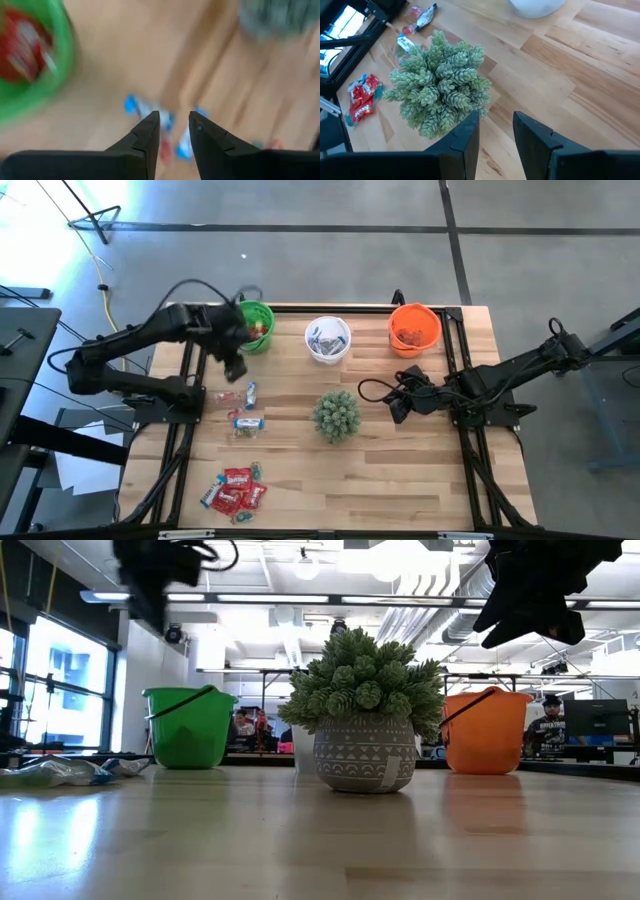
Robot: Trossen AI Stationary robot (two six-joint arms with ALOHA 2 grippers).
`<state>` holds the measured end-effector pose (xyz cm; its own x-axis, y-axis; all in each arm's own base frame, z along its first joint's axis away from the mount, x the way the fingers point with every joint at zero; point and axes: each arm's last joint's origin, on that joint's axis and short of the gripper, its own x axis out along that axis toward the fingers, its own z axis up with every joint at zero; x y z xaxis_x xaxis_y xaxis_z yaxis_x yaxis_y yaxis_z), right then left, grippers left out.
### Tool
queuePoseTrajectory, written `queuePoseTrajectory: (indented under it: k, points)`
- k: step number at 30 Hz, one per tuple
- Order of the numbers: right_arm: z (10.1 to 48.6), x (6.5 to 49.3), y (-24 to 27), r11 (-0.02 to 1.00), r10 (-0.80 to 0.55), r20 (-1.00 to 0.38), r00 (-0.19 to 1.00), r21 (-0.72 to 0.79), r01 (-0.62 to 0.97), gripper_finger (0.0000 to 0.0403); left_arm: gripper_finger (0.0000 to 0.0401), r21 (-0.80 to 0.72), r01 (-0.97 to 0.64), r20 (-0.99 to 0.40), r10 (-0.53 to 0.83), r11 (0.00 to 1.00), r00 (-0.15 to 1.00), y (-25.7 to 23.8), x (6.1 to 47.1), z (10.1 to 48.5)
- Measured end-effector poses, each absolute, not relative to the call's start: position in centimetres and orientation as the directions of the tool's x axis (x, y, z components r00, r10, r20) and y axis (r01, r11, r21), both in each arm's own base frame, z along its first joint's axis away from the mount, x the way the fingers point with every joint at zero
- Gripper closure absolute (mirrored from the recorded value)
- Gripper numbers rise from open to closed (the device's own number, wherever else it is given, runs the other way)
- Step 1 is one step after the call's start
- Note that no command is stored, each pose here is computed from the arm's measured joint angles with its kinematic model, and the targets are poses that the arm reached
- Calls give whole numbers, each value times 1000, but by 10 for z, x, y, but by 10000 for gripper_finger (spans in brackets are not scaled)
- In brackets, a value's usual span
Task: Sort candy
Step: Put the white chocolate bars into the white bucket
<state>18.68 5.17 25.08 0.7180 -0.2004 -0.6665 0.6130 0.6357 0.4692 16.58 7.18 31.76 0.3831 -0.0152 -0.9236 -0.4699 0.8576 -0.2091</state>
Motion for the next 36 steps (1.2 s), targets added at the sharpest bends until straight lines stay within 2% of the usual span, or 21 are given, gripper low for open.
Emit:
queuePoseTrajectory:
  k: [5, 11, 19, 27, 36]
  points:
    - [251, 187, 52, 646, -200, -667, 718, 461, 609, 289, 314, -196, -459, -975, -122, 867, 186, 42, 159, 297]
    - [251, 187, 52, 653, -186, -671, 718, 462, 601, 289, 314, -190, -455, -982, -163, 870, 98, 10, 157, 269]
    - [248, 184, 52, 661, -179, -701, 691, 434, 612, 289, 314, -230, -368, -970, -181, 901, 163, -27, 166, 238]
    - [245, 181, 52, 669, -162, -734, 660, 410, 620, 289, 314, -57, -256, -971, 5, 965, 237, -41, 165, 212]
    - [245, 181, 52, 670, -154, -739, 656, 410, 618, 289, 314, -160, -295, -955, -72, 942, 289, -51, 163, 183]
